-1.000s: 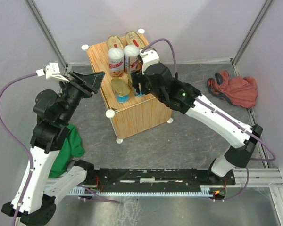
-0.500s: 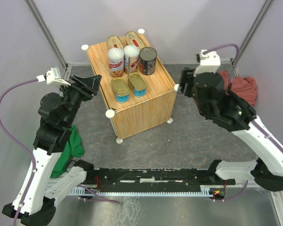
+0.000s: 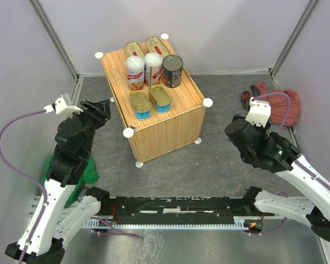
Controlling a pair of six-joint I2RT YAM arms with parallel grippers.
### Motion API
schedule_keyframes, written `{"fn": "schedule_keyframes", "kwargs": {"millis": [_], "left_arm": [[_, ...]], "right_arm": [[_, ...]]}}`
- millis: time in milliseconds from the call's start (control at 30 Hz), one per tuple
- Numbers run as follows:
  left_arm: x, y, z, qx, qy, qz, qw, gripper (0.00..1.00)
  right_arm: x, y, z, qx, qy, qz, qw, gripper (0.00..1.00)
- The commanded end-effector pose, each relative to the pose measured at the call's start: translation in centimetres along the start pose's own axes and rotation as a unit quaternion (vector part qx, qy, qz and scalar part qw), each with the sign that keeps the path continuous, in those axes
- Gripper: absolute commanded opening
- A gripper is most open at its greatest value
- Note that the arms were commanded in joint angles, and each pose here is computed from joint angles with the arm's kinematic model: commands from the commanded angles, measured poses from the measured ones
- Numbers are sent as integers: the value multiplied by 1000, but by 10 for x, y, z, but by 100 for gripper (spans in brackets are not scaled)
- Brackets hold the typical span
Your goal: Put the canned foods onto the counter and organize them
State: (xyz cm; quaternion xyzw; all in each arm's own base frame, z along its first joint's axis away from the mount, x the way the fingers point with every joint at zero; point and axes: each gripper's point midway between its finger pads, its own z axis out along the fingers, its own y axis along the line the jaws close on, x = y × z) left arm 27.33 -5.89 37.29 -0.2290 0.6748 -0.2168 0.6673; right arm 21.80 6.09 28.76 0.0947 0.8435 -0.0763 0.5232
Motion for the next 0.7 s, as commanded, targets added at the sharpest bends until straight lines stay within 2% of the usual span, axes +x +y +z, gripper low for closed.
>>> {"fn": "schedule_keyframes", "kwargs": {"millis": [0,167,400,600,667], "left_arm": [[-12,23,-7,-45,-38,14,998,61],[5,42,-8,-72,-21,34,997,61],[54,87,-12,-123,19,48,991,63],[80,114,-21,-148,33,46,987,63],[84,118,-22,-152,36,48,987,63]], "right_arm": [[27,-15,0,26,30,29,999,76],[51,-23,3,35,49,41,997,79],[64,-37,3,53,50,46,996,82],[68,-53,0,60,41,52,996,78],[69,-51,0,44,36,57,997,80]]}}
